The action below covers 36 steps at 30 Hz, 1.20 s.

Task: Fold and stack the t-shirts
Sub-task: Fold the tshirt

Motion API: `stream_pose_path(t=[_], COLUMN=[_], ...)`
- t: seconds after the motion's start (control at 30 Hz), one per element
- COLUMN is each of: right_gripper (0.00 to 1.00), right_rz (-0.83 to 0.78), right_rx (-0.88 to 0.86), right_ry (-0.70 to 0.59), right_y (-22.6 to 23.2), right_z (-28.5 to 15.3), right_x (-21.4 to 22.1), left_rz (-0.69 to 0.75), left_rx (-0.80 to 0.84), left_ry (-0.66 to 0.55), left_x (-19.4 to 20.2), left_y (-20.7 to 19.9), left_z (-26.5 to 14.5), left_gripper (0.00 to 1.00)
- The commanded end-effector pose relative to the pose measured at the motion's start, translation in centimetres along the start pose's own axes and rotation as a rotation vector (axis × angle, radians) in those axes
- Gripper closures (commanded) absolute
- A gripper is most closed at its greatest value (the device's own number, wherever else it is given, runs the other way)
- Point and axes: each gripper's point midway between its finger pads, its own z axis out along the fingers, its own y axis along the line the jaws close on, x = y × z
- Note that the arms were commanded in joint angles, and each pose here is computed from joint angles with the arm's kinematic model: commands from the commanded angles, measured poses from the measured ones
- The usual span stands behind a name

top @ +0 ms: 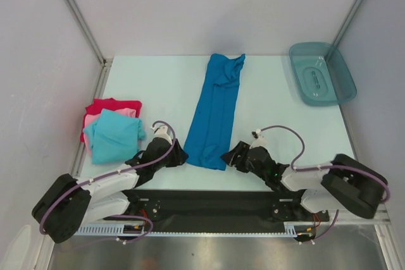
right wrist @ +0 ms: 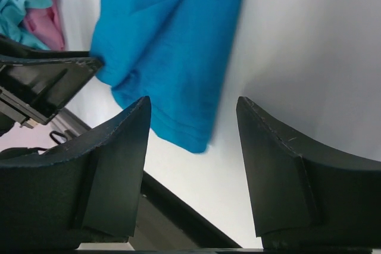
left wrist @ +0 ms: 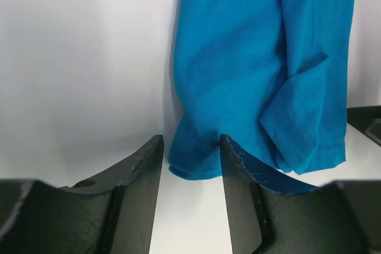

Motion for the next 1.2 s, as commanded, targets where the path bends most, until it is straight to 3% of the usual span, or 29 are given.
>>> stream_pose_path(t=[0.0, 0.2, 0.5, 0.57, 0.7, 0.73, 0.87, 1.17], right_gripper=[0.36, 0.36, 0.39, 0.48, 0.92, 1.00, 1.00, 1.00], right_rz=[-0.015, -0.020, -0.037, -0.036, -0.037, -0.041, -0.038, -0.035], right_rx=[0.066, 0.077, 0.108, 0.117, 0.136, 0.148, 0.152, 0.252], right_ry=[0.035, 0.086, 0.069, 0.059, 0.054, 0.057, 0.042, 0.030], right_y=[-1.3, -1.1, -1.1, -1.0, -0.9, -1.2, -1.1, -3.2], right_z=[1.9, 3.3, 3.0, 2.9, 2.8, 2.7, 2.3, -0.8], right_x=[2.2, 5.1, 4.6, 4.3, 4.0, 4.0, 3.3, 0.9], left_rz=[-0.010, -0.011, -0.010, -0.006, -0.002, 0.000, 0.002, 0.032], left_rx=[0.016, 0.028, 0.020, 0.023, 0.023, 0.025, 0.035, 0.095], left_ry=[0.030, 0.014, 0.007, 0.007, -0.009, -0.011, -0.009, 0.025], left_x=[0.8, 0.4, 0.8, 0.7, 0.2, 0.1, 0.1, 2.0], left_y=[-0.2, -0.5, 0.1, 0.0, -0.1, -0.2, -0.4, -3.0], left_z=[0.3, 0.1, -0.1, -0.2, -0.5, -0.5, -0.7, -1.1], left_gripper=[0.51, 0.51, 0.52, 0.53, 0.63, 0.71, 0.99, 1.00])
